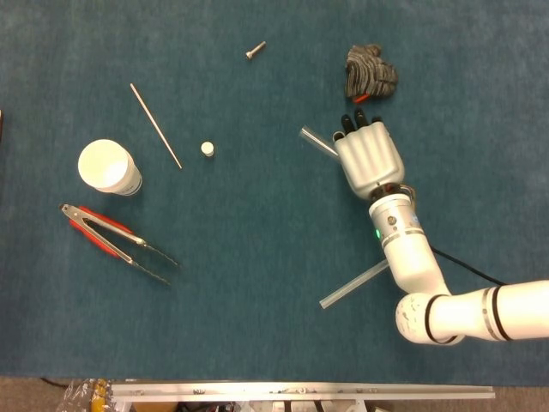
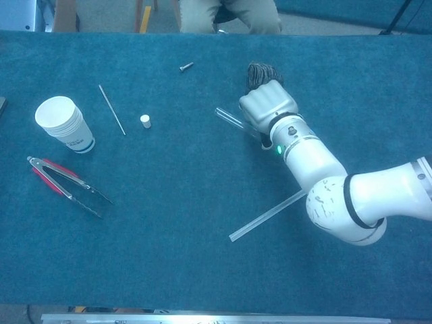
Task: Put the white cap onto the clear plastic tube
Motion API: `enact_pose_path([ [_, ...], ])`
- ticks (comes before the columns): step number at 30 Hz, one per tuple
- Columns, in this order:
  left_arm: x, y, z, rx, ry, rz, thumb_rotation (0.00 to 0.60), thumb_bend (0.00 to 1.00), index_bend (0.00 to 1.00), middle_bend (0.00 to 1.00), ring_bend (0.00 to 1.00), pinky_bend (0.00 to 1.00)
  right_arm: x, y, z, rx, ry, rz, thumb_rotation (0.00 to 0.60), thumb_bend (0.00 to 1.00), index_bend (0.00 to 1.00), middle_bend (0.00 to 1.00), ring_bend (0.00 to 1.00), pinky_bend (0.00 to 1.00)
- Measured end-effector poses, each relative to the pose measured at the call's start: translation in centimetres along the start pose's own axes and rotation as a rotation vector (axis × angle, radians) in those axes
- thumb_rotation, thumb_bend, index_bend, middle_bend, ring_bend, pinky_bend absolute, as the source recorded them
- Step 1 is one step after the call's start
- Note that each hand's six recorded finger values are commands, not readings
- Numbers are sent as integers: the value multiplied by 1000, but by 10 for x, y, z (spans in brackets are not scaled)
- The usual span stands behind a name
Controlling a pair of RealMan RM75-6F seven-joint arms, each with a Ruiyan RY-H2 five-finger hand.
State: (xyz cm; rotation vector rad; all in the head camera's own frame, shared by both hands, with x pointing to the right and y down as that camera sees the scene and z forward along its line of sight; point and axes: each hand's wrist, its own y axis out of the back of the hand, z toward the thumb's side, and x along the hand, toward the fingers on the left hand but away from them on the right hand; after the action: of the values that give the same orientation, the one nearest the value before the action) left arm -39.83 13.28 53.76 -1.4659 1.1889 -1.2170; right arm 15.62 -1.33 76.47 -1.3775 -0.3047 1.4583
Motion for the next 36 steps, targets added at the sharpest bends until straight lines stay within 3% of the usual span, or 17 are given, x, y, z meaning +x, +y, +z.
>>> enact_pose_path([
  [14, 6, -1, 5, -17, -27, -2, 600, 318, 221, 59, 0, 0, -6, -11, -2, -20, -13, 39, 600, 4, 400, 197, 140, 361],
  [22, 4, 0, 2, -19, -22, 11, 600, 319, 221, 58, 0, 0, -8, -12, 5, -40, 4, 60, 600, 223, 434, 197, 140, 371],
  [36, 1, 0, 1, -18, -16, 19, 600, 318, 221, 51, 0, 0, -11, -7, 7, -59, 23, 51, 600, 332, 459, 197, 140, 372],
])
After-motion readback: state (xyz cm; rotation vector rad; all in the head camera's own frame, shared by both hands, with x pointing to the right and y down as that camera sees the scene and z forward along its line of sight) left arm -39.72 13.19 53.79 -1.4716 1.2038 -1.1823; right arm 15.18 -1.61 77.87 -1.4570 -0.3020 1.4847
